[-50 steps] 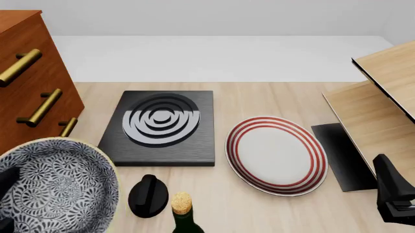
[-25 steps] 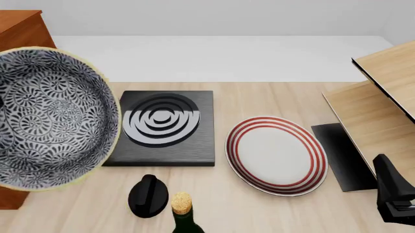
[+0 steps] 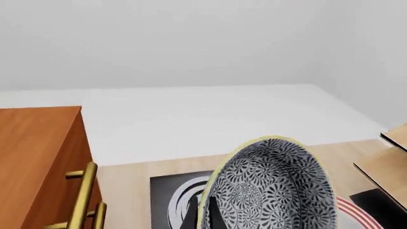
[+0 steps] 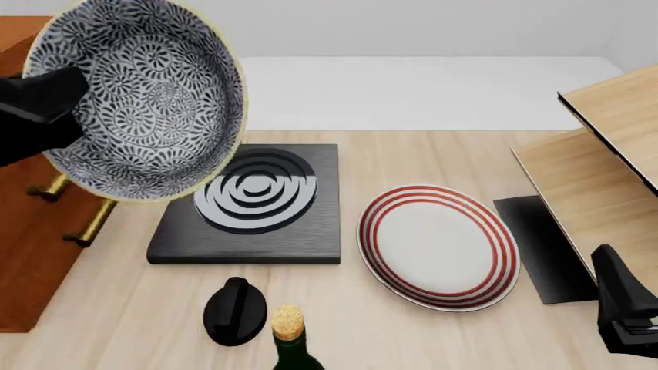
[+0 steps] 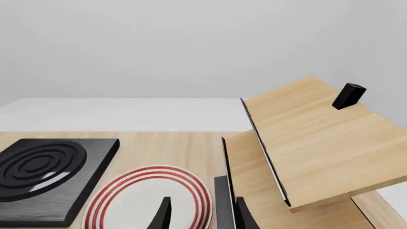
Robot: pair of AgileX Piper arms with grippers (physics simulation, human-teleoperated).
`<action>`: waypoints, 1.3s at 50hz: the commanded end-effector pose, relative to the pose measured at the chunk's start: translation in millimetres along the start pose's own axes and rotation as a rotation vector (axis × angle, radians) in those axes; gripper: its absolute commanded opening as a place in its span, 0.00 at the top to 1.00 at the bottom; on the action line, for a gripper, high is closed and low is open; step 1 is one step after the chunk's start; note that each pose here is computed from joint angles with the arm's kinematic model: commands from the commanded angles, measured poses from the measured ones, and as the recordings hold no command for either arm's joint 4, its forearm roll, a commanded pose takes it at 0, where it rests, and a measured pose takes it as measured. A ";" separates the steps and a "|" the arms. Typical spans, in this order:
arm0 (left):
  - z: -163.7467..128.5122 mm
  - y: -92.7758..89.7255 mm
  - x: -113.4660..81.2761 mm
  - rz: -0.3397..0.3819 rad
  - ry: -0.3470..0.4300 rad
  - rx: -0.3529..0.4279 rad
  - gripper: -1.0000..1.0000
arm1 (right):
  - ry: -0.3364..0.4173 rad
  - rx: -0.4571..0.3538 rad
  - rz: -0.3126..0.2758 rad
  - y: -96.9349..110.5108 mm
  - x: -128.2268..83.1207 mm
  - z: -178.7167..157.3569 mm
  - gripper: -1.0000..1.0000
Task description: Pick up the akita bowl and put it on the plate.
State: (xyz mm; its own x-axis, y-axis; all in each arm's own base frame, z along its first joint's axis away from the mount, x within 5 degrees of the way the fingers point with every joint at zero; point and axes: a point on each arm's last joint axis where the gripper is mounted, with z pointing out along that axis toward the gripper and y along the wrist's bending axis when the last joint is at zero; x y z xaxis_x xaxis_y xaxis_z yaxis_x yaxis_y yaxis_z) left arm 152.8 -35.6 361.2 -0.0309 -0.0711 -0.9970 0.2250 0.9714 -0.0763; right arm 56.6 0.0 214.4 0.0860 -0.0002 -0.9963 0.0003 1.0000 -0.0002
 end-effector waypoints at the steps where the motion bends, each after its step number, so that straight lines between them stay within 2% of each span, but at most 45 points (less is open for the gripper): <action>1: 48.0 -14.7 8.8 -0.050 0.026 0.073 1.00 | 0.000 0.000 0.000 0.0 0.0 0.0 0.00; 2: 53.2 -20.1 11.1 -0.077 0.040 0.095 1.00 | 0.000 0.000 0.000 0.0 0.0 0.0 0.00; 4: 60.0 -19.5 11.5 -0.067 0.040 0.089 1.00 | 0.000 0.000 0.000 0.0 0.0 0.0 0.00; 5: 66.6 -23.6 13.4 -0.087 0.054 0.104 1.00 | 0.000 0.000 0.000 0.0 0.0 0.0 0.00; 13: 93.4 -50.6 25.9 -0.098 0.125 0.192 1.00 | 0.000 0.000 0.000 0.0 0.0 0.0 0.00; 18: 106.8 -64.0 31.6 -0.075 0.154 0.229 1.00 | 0.000 0.000 0.000 0.0 0.0 0.0 0.00; 22: 116.8 -72.5 33.5 -0.085 0.170 0.247 1.00 | 0.000 0.000 0.000 0.0 0.0 0.0 0.00; 28: 128.3 -93.9 48.3 -0.106 0.230 0.298 1.00 | 0.000 0.000 0.000 0.0 0.0 0.0 0.00; 30: 133.5 -100.2 55.0 -0.075 0.249 0.313 1.00 | 0.000 0.000 0.000 0.0 0.0 0.0 0.00; 45: 147.4 -133.3 85.3 -0.057 0.326 0.386 1.00 | 0.000 0.000 0.000 0.0 0.0 0.0 0.00; 49: 148.1 -139.6 86.4 -0.078 0.337 0.397 1.00 | 0.000 0.000 0.000 0.0 0.0 0.0 0.00; 54: 152.8 -144.4 91.4 -0.058 0.352 0.404 1.00 | 0.000 0.000 0.000 0.0 0.0 0.0 0.00; 60: 154.8 -154.2 95.6 -0.070 0.377 0.421 1.00 | 0.000 0.000 0.000 0.0 0.0 0.0 0.00; 62: 151.1 -161.0 98.9 -0.102 0.396 0.434 1.00 | 0.000 0.000 0.000 0.0 0.0 0.0 0.00; 63: 155.0 -159.8 100.1 -0.068 0.394 0.431 1.00 | 0.000 0.000 0.000 0.0 0.0 0.0 0.00; 65: 154.8 -162.5 103.4 -0.084 0.404 0.434 1.00 | 0.000 0.000 0.000 0.0 0.0 0.0 0.00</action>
State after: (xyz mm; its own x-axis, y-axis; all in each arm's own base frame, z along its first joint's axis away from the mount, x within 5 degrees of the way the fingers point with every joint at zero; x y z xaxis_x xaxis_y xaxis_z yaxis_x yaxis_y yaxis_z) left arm 264.0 -219.6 276.1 -0.3766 0.0360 -0.9257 0.5747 0.7928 -0.2029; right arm 56.6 0.0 214.4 0.0861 -0.0003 -0.9963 0.0004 1.0000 -0.0003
